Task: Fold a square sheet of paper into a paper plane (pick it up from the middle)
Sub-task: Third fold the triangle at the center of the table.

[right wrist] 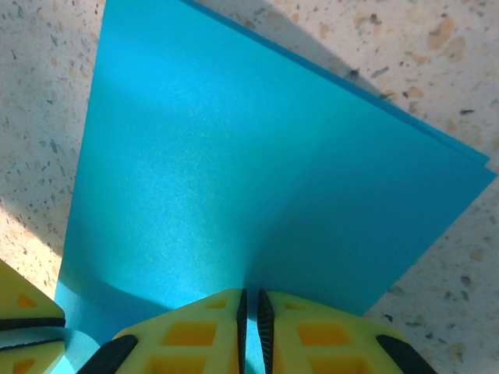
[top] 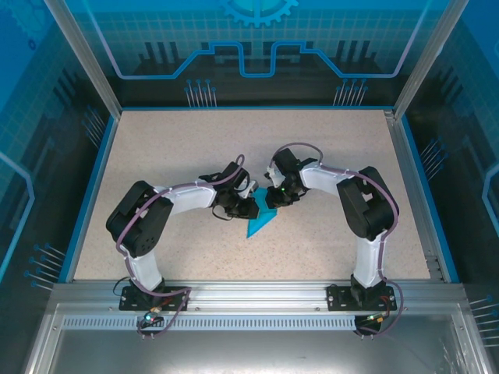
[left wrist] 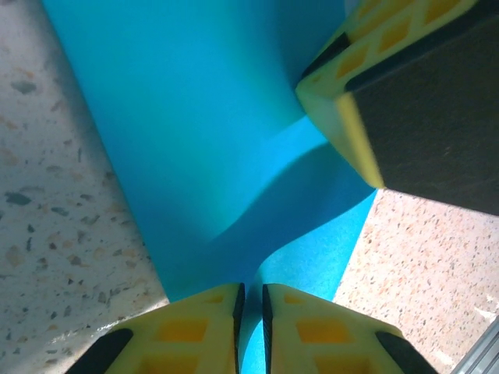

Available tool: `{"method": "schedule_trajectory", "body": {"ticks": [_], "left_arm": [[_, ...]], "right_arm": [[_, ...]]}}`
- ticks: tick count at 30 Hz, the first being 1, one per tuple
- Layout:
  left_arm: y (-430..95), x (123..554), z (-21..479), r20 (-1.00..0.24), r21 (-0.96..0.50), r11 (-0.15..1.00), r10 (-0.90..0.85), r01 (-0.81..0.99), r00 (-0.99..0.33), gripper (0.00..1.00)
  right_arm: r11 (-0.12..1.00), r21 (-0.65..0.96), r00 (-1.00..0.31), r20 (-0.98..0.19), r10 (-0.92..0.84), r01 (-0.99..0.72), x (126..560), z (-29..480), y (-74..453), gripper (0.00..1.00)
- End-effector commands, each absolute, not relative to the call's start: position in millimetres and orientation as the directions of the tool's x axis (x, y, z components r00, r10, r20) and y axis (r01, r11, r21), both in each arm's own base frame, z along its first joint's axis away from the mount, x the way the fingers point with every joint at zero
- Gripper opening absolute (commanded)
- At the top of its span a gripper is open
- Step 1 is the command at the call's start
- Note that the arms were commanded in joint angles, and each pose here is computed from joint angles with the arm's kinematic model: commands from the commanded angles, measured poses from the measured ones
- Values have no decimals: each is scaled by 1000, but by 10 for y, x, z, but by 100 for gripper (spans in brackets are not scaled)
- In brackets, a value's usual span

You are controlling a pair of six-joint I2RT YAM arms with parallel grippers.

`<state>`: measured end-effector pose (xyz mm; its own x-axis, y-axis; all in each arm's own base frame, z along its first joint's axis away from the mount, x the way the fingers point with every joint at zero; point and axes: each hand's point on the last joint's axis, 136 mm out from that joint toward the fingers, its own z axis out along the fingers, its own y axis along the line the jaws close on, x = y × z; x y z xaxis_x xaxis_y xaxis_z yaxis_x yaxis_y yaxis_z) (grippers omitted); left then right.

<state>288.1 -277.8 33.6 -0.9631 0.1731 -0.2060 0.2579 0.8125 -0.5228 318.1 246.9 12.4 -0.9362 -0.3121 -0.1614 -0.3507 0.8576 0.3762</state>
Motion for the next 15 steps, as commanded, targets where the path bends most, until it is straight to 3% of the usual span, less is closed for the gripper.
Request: {"method": "schedule_trajectory", "body": {"ticks": [1,15], "left_arm": [[-2818,2949,406,-228,-527,795,207,300,-951,18],[-2722,2901,237,-199,-496,826,195,270,-961,18]], "right_arm": [[853,371,-930,-109,-352,-366,3098,-59,2469,17],[852,374,-930,-116,-348,-366,3111,-3,2477,17]]}}
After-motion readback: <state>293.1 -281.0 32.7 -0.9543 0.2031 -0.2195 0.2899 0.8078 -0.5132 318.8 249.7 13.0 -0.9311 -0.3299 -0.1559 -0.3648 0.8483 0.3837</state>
